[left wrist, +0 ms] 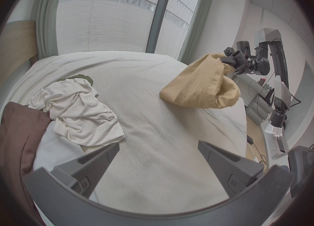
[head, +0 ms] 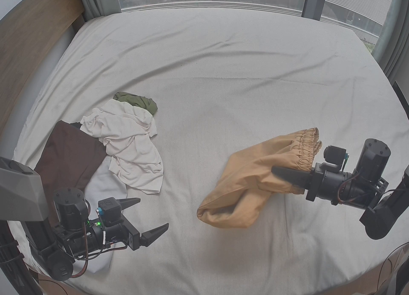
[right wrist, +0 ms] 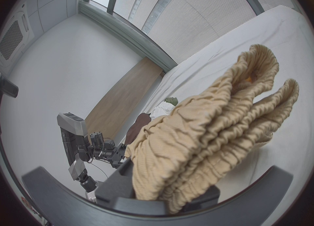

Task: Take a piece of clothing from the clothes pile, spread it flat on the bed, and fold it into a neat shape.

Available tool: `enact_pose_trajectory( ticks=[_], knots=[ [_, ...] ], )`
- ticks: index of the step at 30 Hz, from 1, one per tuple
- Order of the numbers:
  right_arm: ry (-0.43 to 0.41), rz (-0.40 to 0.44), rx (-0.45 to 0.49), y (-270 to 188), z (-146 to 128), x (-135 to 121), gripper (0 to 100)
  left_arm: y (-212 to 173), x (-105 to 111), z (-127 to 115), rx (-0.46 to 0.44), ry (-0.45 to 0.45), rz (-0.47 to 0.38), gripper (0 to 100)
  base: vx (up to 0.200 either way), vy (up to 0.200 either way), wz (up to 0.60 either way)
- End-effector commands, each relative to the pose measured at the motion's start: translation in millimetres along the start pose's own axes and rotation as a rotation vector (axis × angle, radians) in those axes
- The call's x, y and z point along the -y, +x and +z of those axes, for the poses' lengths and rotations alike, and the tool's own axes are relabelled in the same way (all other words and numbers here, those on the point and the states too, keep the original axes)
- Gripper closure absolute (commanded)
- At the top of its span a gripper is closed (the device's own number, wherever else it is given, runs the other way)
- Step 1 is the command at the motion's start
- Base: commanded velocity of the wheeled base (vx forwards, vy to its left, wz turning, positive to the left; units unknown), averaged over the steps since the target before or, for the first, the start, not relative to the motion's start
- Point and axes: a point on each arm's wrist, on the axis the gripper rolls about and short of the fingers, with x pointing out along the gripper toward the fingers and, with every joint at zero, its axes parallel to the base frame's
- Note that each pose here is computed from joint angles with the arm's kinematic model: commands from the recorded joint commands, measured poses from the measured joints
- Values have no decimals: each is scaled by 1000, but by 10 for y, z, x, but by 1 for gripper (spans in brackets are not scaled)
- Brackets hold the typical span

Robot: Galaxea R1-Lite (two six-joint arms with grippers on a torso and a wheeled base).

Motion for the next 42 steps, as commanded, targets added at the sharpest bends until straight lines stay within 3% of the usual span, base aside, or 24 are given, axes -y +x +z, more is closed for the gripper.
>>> enact_pose_trajectory(
  ticks=[1, 24, 42],
  knots=[
    [-19, 12, 24, 103, 157, 5, 100, 0, -1, 3, 3, -1, 1, 0, 0, 0, 0],
    [-12, 27, 59, 484, 936, -41, 100, 12, 10, -17, -6, -10, -5, 0, 0, 0, 0],
    [-12, 25, 63, 834, 1200, 125, 100, 9, 17, -31, -14, -15, -8, 0, 0, 0, 0]
  ],
)
